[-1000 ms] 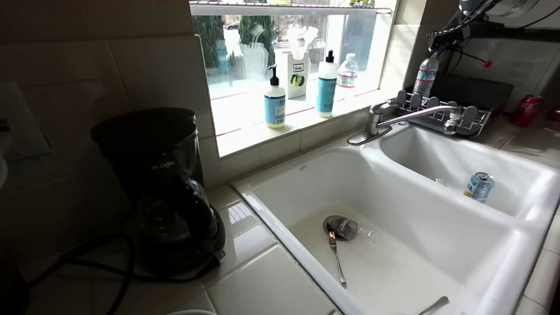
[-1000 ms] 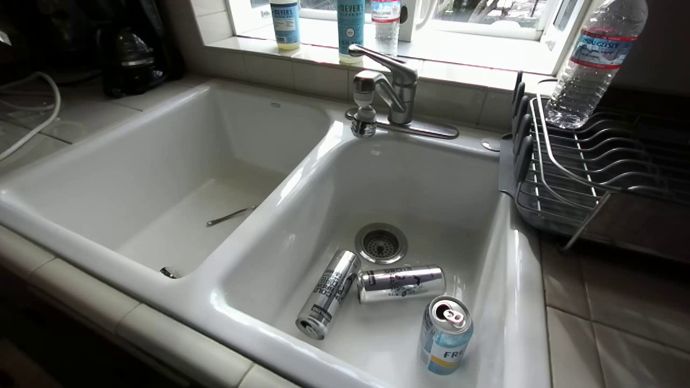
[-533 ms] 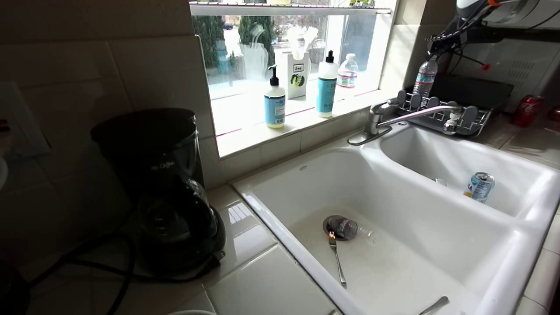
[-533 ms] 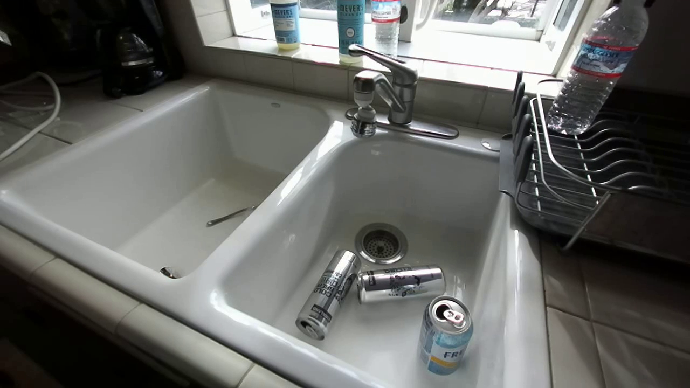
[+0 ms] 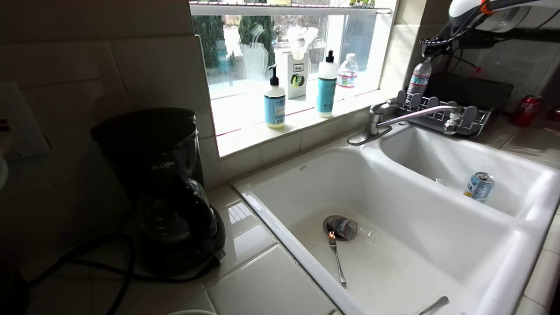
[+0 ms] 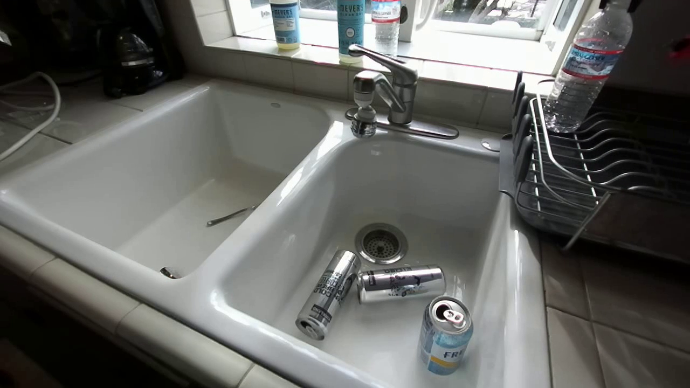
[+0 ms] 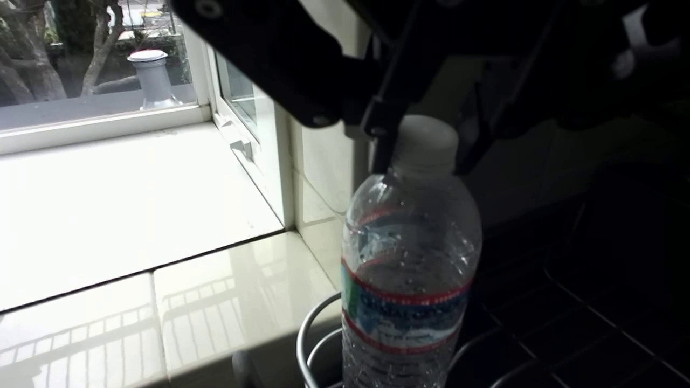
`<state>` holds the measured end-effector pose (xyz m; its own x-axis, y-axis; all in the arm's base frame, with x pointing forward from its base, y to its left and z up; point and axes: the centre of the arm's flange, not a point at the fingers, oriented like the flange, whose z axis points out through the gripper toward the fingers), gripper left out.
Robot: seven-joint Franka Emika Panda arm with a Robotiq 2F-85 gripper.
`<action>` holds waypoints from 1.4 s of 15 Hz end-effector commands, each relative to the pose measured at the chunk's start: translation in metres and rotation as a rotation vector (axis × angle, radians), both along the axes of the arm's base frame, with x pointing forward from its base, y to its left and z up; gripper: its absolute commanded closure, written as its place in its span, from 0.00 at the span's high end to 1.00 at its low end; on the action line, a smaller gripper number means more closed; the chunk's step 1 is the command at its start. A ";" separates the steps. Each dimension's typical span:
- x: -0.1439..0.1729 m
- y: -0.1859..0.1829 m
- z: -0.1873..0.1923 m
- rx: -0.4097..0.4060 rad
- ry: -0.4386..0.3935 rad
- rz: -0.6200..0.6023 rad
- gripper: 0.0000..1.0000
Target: Put one water bottle from the windowsill on the dishrack.
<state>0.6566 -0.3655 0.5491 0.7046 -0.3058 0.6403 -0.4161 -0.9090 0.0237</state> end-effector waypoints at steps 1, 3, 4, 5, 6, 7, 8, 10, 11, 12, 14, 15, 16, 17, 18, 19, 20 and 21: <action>-0.016 0.019 -0.007 -0.001 -0.013 -0.023 0.08; -0.021 0.024 -0.010 -0.001 -0.020 -0.030 0.08; -0.023 0.025 -0.010 -0.004 -0.026 -0.035 0.08; -0.024 0.025 -0.011 -0.003 -0.027 -0.040 0.08; -0.026 0.026 -0.011 0.000 -0.029 -0.044 0.08; -0.027 0.026 -0.012 0.002 -0.031 -0.049 0.08; -0.029 0.027 -0.013 0.003 -0.032 -0.054 0.08; -0.033 0.028 -0.013 0.006 -0.035 -0.063 0.08; -0.033 0.028 -0.013 0.013 -0.031 -0.065 0.21; -0.034 0.029 -0.013 0.019 -0.029 -0.068 0.56; -0.036 0.030 -0.013 0.025 -0.029 -0.071 0.64; -0.036 0.030 -0.013 0.026 -0.025 -0.072 0.70; -0.036 0.031 -0.013 0.025 -0.023 -0.076 0.77; -0.036 0.032 -0.013 0.025 -0.022 -0.078 0.86; -0.037 0.032 -0.012 0.024 -0.021 -0.079 0.92; -0.038 0.033 -0.011 0.020 -0.020 -0.083 1.00; -0.039 0.033 -0.009 0.016 -0.019 -0.089 1.00; -0.043 0.033 -0.005 0.010 -0.022 -0.095 1.00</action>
<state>0.6313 -0.3418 0.5393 0.6690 -0.3638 0.6482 -0.4790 -0.8778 0.0017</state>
